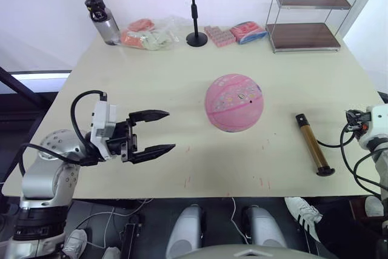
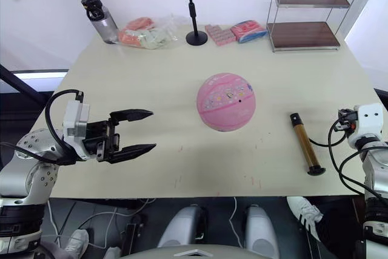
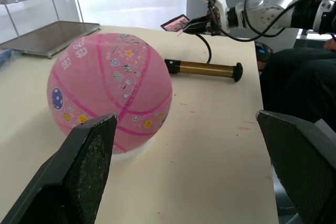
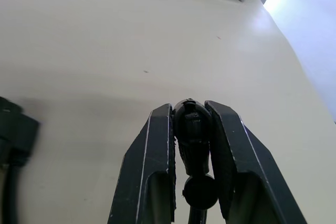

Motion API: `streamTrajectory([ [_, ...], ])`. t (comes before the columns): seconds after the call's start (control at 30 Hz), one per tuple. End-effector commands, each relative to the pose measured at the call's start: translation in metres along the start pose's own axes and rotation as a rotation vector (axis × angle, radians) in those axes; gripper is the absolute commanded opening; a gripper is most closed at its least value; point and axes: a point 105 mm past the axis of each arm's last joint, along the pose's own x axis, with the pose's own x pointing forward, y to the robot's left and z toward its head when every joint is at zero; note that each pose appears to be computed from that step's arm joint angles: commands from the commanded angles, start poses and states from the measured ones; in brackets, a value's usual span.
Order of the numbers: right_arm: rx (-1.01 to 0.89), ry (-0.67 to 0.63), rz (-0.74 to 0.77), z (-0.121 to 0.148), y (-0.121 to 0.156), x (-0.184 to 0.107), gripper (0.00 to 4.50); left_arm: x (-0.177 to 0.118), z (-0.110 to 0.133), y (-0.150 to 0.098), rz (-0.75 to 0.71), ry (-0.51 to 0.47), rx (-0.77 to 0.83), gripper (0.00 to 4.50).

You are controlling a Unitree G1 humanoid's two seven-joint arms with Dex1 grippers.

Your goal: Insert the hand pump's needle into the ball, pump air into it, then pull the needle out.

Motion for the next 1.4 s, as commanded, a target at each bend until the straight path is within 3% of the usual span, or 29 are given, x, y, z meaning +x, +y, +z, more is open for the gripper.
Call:
streamTrajectory([
  [0.03,-0.006,-0.034,-0.042,0.014,-0.013,-0.001,0.37,-0.009,0.004,-0.001,-0.02,0.027,0.066,4.5],
  [0.07,-0.004,-0.035,-0.03,0.015,-0.011,-0.002,0.37,-0.01,0.004,0.0,-0.018,0.025,0.065,4.5],
  [0.37,0.022,-0.012,-0.051,0.017,-0.027,-0.012,4.45,-0.011,-0.003,-0.001,-0.046,0.032,0.061,4.5],
  [0.57,0.067,-0.06,-0.054,0.028,-0.04,-0.025,4.45,-0.009,-0.002,-0.002,-0.04,0.02,0.062,4.5],
  [0.7,0.18,-0.103,0.1,0.038,-0.027,-0.041,4.45,-0.01,-0.003,-0.002,-0.023,0.014,0.057,4.5],
  [0.97,0.108,-0.159,0.359,0.036,0.002,-0.069,4.45,-0.015,-0.009,0.008,0.075,0.025,0.057,4.5],
  [1.13,0.062,-0.151,0.537,0.018,0.014,-0.091,4.45,-0.022,-0.024,0.009,0.178,0.051,0.027,4.5],
  [1.4,-0.03,-0.106,0.658,-0.016,0.002,-0.118,4.45,-0.045,-0.055,0.003,0.409,0.1,-0.063,4.5],
])
